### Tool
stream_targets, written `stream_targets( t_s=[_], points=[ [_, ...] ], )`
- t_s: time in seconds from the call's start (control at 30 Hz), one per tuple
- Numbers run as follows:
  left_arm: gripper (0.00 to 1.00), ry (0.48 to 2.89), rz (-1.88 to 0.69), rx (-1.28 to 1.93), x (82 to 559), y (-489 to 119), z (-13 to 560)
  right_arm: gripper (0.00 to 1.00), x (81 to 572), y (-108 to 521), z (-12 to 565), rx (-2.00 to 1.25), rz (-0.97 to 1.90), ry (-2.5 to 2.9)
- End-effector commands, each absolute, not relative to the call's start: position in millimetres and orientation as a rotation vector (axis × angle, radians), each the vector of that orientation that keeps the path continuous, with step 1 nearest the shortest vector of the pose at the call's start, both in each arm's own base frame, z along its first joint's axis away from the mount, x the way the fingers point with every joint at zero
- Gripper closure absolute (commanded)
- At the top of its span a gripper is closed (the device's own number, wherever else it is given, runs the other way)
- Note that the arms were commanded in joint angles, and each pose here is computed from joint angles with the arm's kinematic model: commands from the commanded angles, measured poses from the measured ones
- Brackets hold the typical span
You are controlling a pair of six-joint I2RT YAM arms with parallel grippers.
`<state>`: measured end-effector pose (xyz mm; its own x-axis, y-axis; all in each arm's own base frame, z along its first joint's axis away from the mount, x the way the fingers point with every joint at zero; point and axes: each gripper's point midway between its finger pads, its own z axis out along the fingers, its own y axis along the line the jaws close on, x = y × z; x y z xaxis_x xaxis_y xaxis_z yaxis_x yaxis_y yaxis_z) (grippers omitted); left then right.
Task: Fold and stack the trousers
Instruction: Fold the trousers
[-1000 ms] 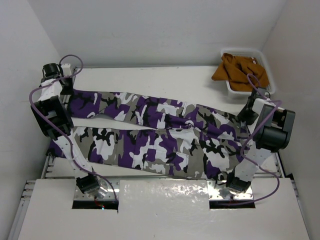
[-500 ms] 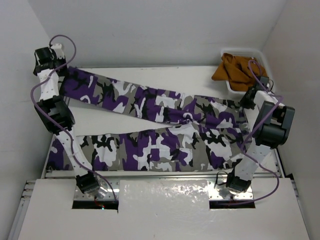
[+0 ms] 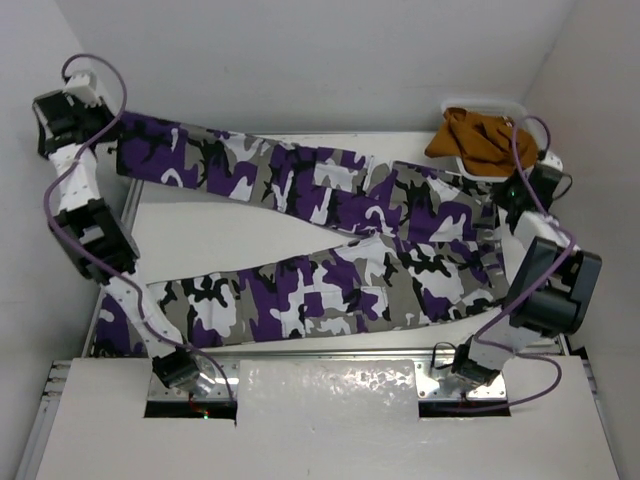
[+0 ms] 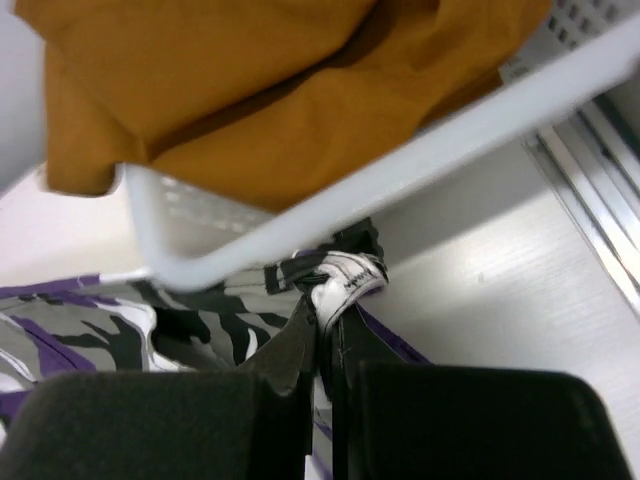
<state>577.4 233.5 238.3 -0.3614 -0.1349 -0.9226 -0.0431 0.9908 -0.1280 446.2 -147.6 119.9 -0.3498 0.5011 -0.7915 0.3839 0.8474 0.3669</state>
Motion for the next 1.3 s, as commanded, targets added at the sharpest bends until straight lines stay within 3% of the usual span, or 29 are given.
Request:
stream_targets(
  t_s=[0.0,0.07,0.1,0.27,0.53,0.77,0.9,1.07,1.23,1.27],
  points=[
    [1.00,1.859,-0.041,-0.106,494.0,265.8,299.7,1.00,438.6,-166.9,218.7,0.548,0.154,1.519],
    [1.00,1.847,-0.022,-0.040,444.0,262.8,314.5,1.00,421.5,-165.2,215.9,0.569,0.180,1.471],
    [1.00,1.940,-0.012,0.019,418.9,256.8,274.5,1.00,410.9,-159.4,205.9,0.572,0.184,1.484],
    [1.00,2.086,0.118,0.304,319.9,219.2,224.1,1.00,399.1,-152.4,185.7,0.595,0.212,1.514],
    [1.00,2.149,0.106,0.147,268.1,237.8,198.4,1.00,403.7,-150.9,180.8,0.649,0.308,1.472],
    [1.00,2.068,0.173,0.181,279.3,252.8,235.7,1.00,400.0,-161.1,199.0,0.690,0.241,1.515],
    [1.00,2.071,0.176,0.180,259.1,257.2,242.2,1.00,351.2,-189.3,193.3,0.887,0.058,1.462],
    [1.00,2.258,0.098,0.253,194.0,238.3,174.3,0.99,291.4,-182.6,136.3,1.097,-0.046,1.553],
    [1.00,2.418,0.117,0.358,142.1,223.3,104.0,0.93,234.2,-178.8,79.8,1.333,-0.205,1.619],
    [1.00,2.440,0.118,0.356,137.9,223.1,96.4,0.87,220.8,-176.2,68.4,1.384,-0.241,1.649]
  ],
)
